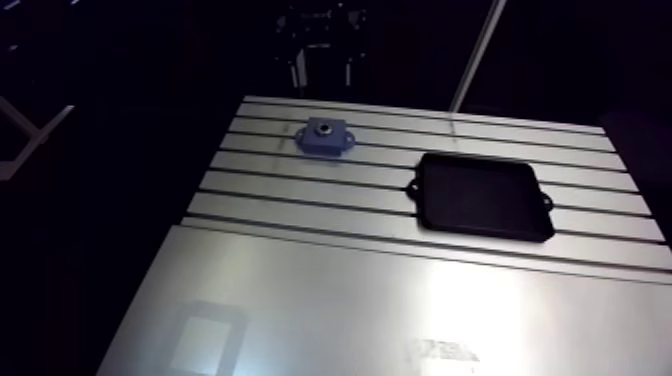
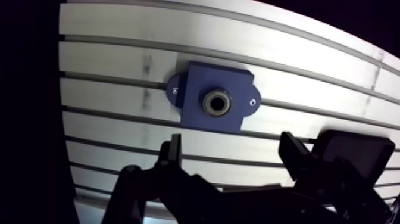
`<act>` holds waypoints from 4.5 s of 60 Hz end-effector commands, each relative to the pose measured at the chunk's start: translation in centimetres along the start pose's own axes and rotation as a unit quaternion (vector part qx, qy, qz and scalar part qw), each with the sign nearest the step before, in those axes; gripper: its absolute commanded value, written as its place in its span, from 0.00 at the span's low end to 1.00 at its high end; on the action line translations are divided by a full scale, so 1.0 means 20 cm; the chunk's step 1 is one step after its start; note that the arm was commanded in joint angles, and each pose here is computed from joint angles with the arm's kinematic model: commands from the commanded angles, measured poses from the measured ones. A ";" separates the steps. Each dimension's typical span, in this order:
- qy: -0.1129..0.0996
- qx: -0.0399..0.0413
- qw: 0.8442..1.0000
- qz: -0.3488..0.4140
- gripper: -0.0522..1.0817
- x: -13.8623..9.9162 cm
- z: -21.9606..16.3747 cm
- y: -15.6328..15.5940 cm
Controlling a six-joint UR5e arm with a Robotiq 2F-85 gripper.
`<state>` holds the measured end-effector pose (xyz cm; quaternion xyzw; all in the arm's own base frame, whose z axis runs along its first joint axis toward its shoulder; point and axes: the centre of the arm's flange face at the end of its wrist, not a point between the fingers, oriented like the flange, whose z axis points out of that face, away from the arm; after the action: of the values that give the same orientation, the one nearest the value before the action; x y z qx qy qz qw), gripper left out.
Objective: Pick up the bearing and press it into the housing until flush.
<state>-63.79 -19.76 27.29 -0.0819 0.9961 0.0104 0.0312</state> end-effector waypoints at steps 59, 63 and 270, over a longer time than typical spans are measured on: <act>-0.017 0.013 0.998 0.051 1.00 0.05 0.27 0.03; -0.017 0.015 0.998 0.052 1.00 0.05 0.27 0.03; -0.022 0.018 0.999 0.046 1.00 0.04 0.43 0.02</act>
<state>-64.12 -19.25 18.79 -0.0354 0.9980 -0.0050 0.0530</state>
